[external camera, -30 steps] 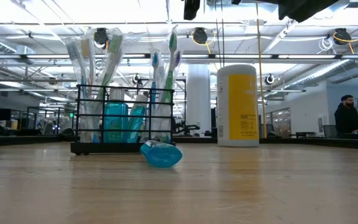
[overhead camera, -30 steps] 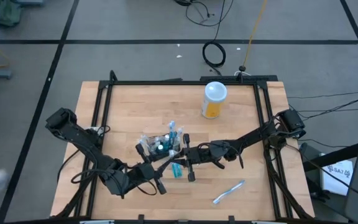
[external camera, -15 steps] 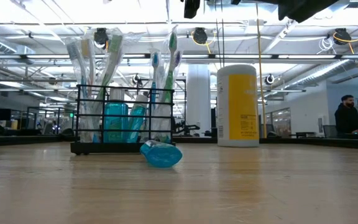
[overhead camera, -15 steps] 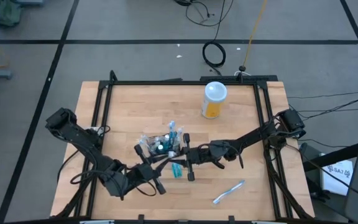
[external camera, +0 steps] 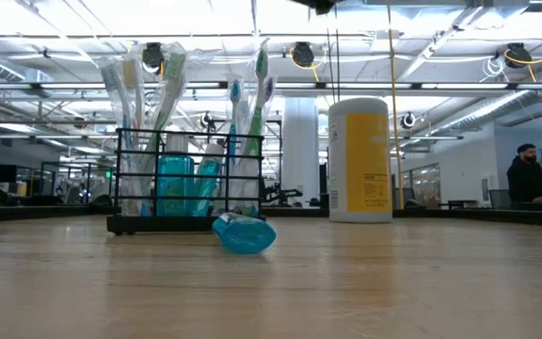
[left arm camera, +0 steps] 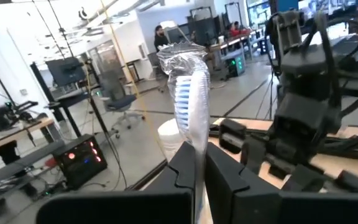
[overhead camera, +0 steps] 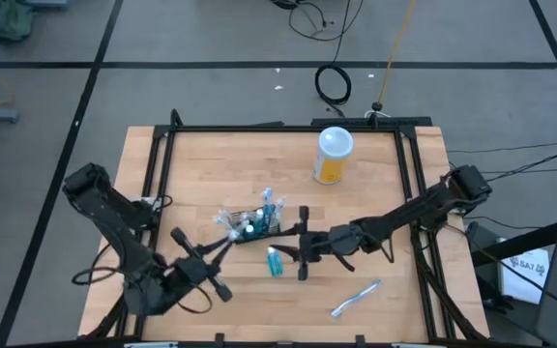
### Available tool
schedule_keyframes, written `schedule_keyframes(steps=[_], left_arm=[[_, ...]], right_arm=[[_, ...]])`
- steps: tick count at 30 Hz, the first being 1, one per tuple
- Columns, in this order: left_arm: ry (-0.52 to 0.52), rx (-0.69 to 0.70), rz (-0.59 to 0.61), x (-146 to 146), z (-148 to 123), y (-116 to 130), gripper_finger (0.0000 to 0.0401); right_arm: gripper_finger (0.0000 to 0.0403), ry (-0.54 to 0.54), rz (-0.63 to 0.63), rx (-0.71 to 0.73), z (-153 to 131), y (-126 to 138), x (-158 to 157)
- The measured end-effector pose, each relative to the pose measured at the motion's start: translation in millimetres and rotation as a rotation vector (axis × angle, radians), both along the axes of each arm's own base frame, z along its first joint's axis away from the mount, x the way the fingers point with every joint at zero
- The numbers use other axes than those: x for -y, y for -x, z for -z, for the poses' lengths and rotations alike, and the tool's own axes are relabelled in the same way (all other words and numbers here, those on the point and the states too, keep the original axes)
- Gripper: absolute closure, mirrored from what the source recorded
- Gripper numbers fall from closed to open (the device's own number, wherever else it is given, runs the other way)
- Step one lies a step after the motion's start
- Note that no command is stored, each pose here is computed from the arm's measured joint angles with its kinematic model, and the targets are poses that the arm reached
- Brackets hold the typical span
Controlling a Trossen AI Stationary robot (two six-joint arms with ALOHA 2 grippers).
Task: Pick & Place toothbrushing station
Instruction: Put the left blue toothbrush into the black wire organizer
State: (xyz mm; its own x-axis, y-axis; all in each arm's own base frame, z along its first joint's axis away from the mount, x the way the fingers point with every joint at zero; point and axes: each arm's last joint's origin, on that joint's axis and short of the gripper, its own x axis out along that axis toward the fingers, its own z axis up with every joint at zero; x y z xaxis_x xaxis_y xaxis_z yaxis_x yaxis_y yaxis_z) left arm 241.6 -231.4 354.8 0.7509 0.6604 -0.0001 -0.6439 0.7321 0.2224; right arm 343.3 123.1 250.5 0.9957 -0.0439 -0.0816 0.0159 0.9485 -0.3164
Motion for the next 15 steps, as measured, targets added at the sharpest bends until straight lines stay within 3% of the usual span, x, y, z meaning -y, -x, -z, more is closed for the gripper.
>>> schedule_keyframes(steps=[7,11,15], left_arm=[[-0.007,-0.008,0.007,-28,-18,24,0.0395],[0.106,0.033,0.036,-69,-17,38,0.0394],[0.236,0.038,0.008,-101,5,39,0.0394]], right_arm=[[0.0292,-0.134,-0.014,-0.003,-22,18,-3],[0.0295,-0.123,-0.024,-0.033,-21,21,-6],[0.0293,-0.061,-0.038,-0.037,-20,22,-8]])
